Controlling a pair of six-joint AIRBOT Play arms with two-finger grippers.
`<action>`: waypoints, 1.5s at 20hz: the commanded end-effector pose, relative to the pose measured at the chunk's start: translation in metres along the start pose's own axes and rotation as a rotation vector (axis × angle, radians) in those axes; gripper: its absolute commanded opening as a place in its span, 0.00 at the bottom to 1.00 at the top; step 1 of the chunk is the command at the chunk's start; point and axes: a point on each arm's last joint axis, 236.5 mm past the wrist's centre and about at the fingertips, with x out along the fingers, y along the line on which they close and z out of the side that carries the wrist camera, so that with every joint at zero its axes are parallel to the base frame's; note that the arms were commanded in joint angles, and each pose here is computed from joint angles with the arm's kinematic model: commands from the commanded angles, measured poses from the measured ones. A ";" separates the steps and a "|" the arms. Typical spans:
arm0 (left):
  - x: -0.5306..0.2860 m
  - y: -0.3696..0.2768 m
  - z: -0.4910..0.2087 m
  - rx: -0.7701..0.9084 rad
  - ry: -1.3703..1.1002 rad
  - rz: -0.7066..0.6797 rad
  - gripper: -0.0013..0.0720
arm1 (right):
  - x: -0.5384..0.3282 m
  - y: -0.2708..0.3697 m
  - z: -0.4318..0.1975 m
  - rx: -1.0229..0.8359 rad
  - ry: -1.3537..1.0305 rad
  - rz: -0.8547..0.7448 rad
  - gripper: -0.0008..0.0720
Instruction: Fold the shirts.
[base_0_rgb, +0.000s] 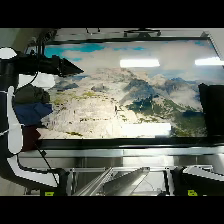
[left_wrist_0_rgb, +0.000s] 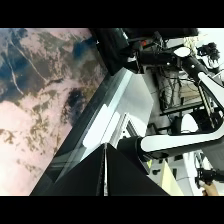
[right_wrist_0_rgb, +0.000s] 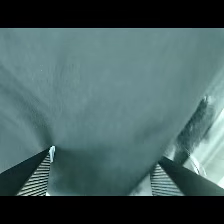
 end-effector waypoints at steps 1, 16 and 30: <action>0.008 -0.005 -0.004 0.004 0.027 -0.013 0.04 | -0.022 -0.020 -0.014 -0.090 0.087 -0.097 0.90; -0.033 -0.043 -0.067 0.027 -0.093 0.235 0.03 | -0.183 0.207 -0.187 -0.663 0.080 0.383 0.03; 0.026 -0.020 -0.235 -0.145 -0.162 0.256 0.03 | -0.126 0.141 -0.343 -0.914 0.384 0.371 0.03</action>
